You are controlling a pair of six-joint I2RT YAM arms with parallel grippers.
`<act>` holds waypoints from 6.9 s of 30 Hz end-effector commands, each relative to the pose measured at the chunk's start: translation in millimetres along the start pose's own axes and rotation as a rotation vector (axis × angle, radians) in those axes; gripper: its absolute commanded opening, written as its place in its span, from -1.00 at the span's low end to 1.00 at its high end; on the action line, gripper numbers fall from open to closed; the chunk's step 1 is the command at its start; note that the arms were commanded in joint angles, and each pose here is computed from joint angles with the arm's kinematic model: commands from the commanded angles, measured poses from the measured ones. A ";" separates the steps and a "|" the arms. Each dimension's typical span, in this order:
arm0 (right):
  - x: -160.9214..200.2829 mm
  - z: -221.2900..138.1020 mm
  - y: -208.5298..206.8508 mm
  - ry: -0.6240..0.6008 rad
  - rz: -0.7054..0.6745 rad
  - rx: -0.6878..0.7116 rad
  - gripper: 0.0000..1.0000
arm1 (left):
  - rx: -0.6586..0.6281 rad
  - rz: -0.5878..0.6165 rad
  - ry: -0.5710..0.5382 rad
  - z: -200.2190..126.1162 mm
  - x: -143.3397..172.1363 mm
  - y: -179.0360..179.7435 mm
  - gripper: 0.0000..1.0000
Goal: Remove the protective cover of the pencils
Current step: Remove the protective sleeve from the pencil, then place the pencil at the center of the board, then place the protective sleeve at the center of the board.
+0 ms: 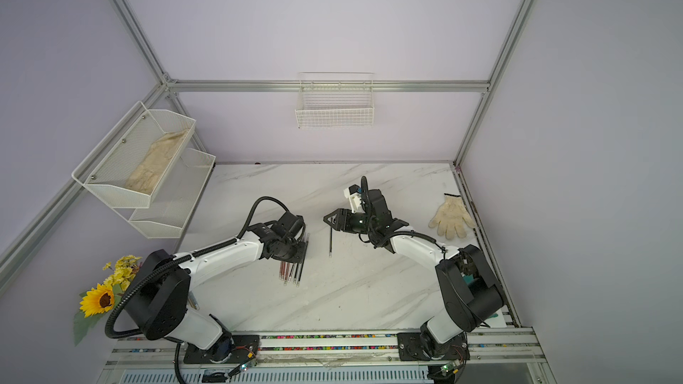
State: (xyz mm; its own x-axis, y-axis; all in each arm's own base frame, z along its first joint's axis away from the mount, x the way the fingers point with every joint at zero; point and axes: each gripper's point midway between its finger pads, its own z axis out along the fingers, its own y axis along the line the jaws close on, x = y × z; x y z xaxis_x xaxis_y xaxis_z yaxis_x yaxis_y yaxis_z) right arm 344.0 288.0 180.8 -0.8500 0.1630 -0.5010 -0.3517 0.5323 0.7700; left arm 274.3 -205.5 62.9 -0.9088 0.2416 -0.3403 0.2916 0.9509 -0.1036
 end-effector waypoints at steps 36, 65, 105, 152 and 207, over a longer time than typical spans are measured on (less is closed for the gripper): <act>42.2 -28.7 -45.3 0.085 0.180 -0.070 -0.06 | 0.141 0.414 -0.123 -39.4 -45.1 -91.9 -1.00; 34.0 -18.7 -31.4 0.030 0.221 -0.138 -0.40 | 0.227 0.392 -0.170 -59.8 -54.0 -107.8 -1.00; 20.0 -20.4 -30.3 -0.029 0.219 -0.107 -0.87 | 0.233 0.392 -0.173 -64.5 -47.1 -104.4 -1.00; -19.3 -79.5 -209.7 -0.123 0.390 0.701 -1.00 | 0.077 0.123 -0.087 -20.6 -37.6 -54.6 -1.00; -19.4 -62.5 -260.5 -0.012 0.383 0.651 -0.74 | 0.356 -0.310 -0.039 37.2 -110.2 -49.9 -0.53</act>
State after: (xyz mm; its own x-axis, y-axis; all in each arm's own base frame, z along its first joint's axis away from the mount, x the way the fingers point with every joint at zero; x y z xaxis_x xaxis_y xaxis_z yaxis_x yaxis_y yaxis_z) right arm 440.9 90.5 32.9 -0.8348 0.4613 -0.3006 0.2666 0.8164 0.5123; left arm 348.9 -275.3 42.1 -0.9778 -0.0335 -0.2066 0.0690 0.8806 -0.4689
